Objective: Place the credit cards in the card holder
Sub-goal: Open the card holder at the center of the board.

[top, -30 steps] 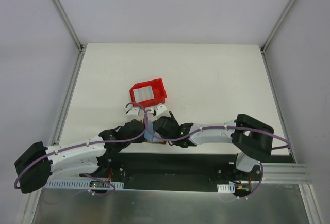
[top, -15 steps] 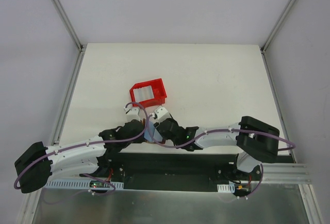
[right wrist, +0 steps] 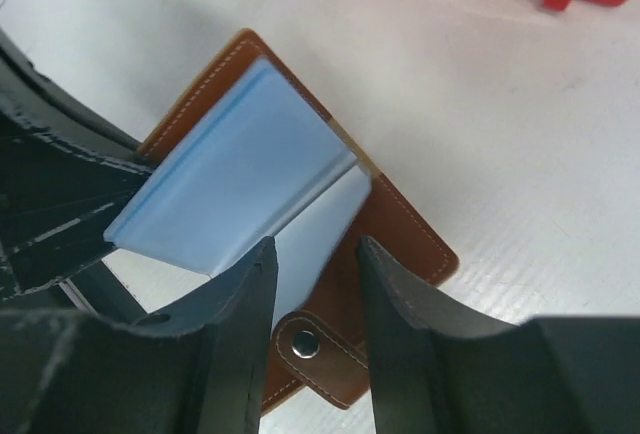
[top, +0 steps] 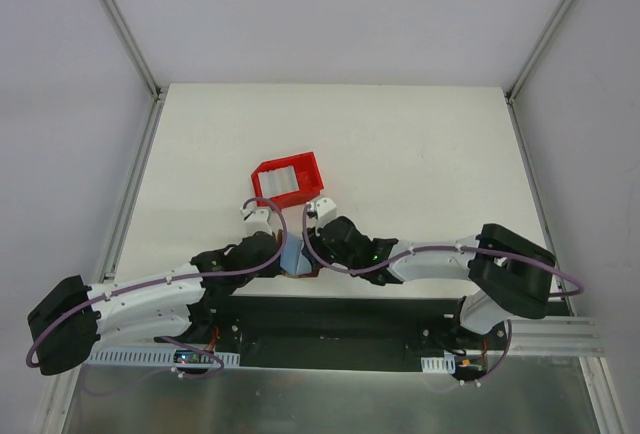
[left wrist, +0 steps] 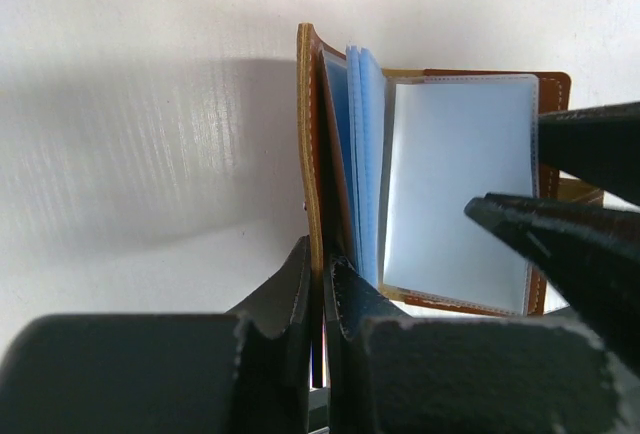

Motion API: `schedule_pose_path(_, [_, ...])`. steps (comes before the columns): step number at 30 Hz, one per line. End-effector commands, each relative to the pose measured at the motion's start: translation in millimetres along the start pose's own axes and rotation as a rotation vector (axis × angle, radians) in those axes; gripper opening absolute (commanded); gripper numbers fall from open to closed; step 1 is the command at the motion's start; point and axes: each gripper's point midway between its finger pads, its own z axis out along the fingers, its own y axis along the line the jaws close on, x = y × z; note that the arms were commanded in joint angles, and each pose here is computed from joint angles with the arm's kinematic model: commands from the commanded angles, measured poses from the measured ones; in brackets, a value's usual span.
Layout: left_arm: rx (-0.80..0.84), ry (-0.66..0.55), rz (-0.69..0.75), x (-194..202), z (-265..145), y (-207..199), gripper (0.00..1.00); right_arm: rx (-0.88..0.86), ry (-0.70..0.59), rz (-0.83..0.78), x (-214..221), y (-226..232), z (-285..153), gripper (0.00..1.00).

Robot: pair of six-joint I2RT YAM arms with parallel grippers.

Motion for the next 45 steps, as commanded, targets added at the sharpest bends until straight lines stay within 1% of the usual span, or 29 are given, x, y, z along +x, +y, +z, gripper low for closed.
schedule_pose_path(1, [0.021,0.002,-0.014,-0.2,-3.3,-4.6,0.00,-0.093,-0.040,0.159,-19.5,5.6,-11.7,0.40])
schedule_pose_path(3, [0.021,0.001,-0.013,-0.7,-3.2,-4.6,0.00,-0.088,-0.050,0.179,-22.4,2.2,-13.7,0.42])
schedule_pose_path(5, [0.022,0.003,-0.009,-0.8,-3.3,-5.6,0.00,-0.083,-0.063,0.195,-27.1,-0.2,-17.1,0.46])
schedule_pose_path(7, [0.028,-0.002,-0.009,-2.5,-3.9,-7.2,0.00,-0.061,-0.073,0.243,-33.8,-7.7,-20.1,0.47])
schedule_pose_path(11, [0.036,-0.005,-0.010,-4.7,-4.8,-9.3,0.00,-0.091,-0.093,0.273,-49.5,-4.4,-28.6,0.47])
schedule_pose_path(12, [0.037,-0.006,-0.007,-5.2,-5.2,-9.6,0.00,-0.100,-0.102,0.277,-55.2,-2.7,-30.5,0.47])
schedule_pose_path(14, [0.043,-0.013,-0.004,-7.4,-6.0,-11.7,0.00,-0.121,-0.087,0.288,-58.9,2.3,-31.7,0.40])
schedule_pose_path(15, [0.042,-0.016,-0.003,-8.1,-6.1,-11.4,0.00,-0.141,-0.072,0.288,-59.8,6.6,-30.8,0.38])
schedule_pose_path(18, [0.046,-0.020,-0.006,-10.4,-6.7,-13.3,0.00,-0.208,-0.001,0.298,-51.8,21.9,-26.0,0.31])
schedule_pose_path(21, [0.044,-0.017,-0.005,-9.1,-6.2,-12.7,0.00,-0.237,0.058,0.322,-40.7,30.7,-17.7,0.27])
schedule_pose_path(24, [0.038,-0.014,-0.005,-7.8,-5.7,-11.1,0.00,-0.190,0.133,0.342,-19.4,24.5,-7.9,0.23])
schedule_pose_path(26, [0.035,-0.015,-0.010,-6.7,-5.3,-9.2,0.00,-0.148,0.167,0.374,-5.5,17.8,-2.4,0.23])
schedule_pose_path(28, [0.033,-0.011,-0.016,-4.2,-4.7,-7.3,0.00,-0.147,0.209,0.388,5.2,19.3,1.2,0.23])
schedule_pose_path(29, [0.033,-0.007,-0.016,-2.2,-4.4,-6.2,0.00,-0.154,0.226,0.399,10.3,21.0,4.1,0.25])
schedule_pose_path(32, [0.032,-0.015,-0.017,-1.2,-4.7,-3.1,0.00,-0.167,0.240,0.421,16.8,28.0,12.3,0.28])
schedule_pose_path(35, [0.035,-0.027,-0.016,-2.2,-5.8,-1.0,0.00,-0.114,0.255,0.444,27.7,19.3,21.3,0.29])
schedule_pose_path(36, [0.035,-0.029,-0.015,-1.6,-5.9,0.2,0.02,-0.095,0.255,0.446,30.8,15.8,23.2,0.29])
schedule_pose_path(38, [0.034,-0.042,-0.020,-2.7,-6.5,2.3,0.09,-0.047,0.281,0.444,40.0,7.8,26.3,0.29])
schedule_pose_path(40, [0.024,-0.066,-0.017,-6.1,-8.4,6.6,0.21,-0.010,0.323,0.417,50.5,1.7,26.1,0.29])
schedule_pose_path(42, [0.014,-0.081,-0.016,-10.1,-9.5,9.1,0.29,-0.002,0.341,0.408,55.7,-0.6,25.9,0.28])
schedule_pose_path(45, [0.005,-0.099,-0.015,-15.9,-10.9,10.6,0.33,0.000,0.357,0.399,61.5,-1.9,25.8,0.29])
